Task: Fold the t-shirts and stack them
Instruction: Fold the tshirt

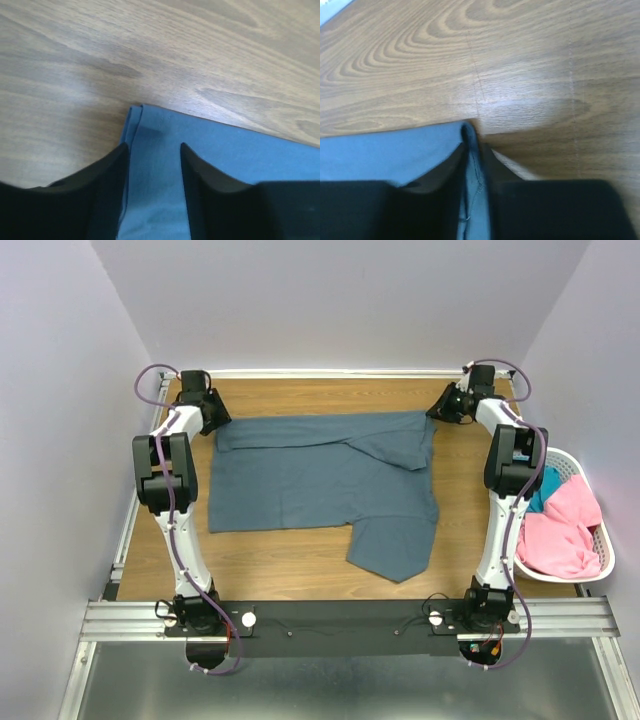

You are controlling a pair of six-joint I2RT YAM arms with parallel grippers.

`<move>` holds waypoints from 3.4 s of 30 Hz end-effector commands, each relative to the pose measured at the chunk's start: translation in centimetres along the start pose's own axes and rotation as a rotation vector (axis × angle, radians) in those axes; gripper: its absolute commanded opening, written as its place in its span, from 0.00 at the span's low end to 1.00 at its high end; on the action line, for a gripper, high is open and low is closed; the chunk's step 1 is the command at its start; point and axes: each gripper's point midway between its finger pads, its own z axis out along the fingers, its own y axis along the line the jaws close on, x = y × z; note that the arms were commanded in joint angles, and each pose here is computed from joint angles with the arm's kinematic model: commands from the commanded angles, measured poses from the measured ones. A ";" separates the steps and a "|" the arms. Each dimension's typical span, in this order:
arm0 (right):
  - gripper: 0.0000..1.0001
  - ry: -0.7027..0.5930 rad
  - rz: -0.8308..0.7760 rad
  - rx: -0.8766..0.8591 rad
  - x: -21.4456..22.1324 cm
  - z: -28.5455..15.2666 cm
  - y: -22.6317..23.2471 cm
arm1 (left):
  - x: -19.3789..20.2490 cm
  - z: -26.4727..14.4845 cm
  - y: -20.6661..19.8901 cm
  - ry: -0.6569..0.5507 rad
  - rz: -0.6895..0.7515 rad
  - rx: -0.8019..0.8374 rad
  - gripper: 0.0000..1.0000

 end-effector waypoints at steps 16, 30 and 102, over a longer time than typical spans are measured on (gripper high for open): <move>0.57 -0.015 -0.324 0.054 7.6 -8.9 11.3 | 2.8 -7.6 1.5 -0.119 -0.145 -0.049 0.49; 0.57 0.058 -0.371 0.007 12.0 -9.7 13.1 | 4.4 -4.4 2.3 -0.051 -0.165 -0.078 0.40; 0.41 0.145 -1.008 0.283 18.0 -4.5 14.3 | 4.3 -16.8 1.6 -0.248 0.078 -0.194 0.63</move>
